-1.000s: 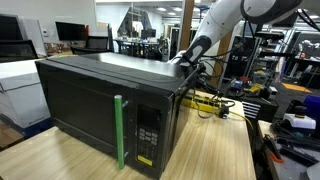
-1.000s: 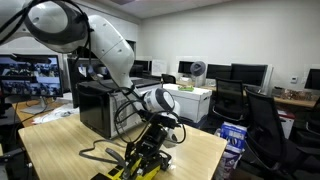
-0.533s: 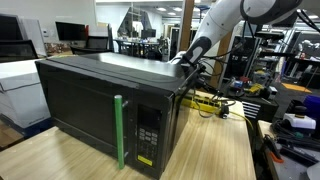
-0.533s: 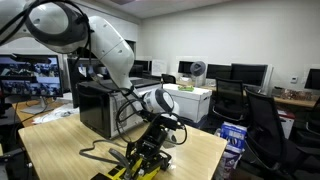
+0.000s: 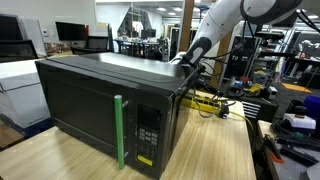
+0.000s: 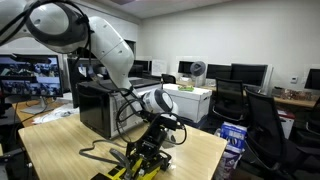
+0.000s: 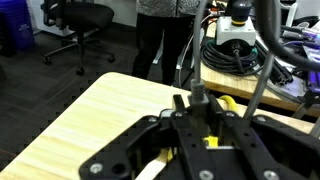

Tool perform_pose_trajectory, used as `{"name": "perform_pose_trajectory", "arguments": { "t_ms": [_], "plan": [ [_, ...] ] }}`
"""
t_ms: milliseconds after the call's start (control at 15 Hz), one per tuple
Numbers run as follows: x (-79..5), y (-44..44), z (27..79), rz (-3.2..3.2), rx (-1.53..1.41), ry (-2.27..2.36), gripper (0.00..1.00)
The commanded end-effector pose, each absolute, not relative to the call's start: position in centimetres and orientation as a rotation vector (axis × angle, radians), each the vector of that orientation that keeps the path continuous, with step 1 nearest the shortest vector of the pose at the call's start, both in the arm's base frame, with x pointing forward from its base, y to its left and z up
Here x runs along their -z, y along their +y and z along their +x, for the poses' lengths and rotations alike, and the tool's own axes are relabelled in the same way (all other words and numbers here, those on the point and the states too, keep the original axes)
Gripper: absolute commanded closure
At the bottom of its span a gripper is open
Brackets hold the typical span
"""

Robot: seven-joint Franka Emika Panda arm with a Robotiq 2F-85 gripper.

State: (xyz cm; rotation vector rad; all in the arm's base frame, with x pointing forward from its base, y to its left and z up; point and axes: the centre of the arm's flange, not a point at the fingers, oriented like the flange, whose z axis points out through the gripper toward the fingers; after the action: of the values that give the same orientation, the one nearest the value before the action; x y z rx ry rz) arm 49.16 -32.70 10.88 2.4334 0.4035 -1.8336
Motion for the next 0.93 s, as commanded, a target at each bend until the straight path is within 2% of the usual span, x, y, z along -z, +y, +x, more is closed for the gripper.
{"name": "perform_pose_trajectory", "arguments": {
  "t_ms": [0,867],
  "plan": [
    [-10.0,-31.5,48.0,2.441,1.809,0.446,0.93],
    [-10.6,-29.5,47.0,2.499,1.71,0.286,0.93]
  ]
}}
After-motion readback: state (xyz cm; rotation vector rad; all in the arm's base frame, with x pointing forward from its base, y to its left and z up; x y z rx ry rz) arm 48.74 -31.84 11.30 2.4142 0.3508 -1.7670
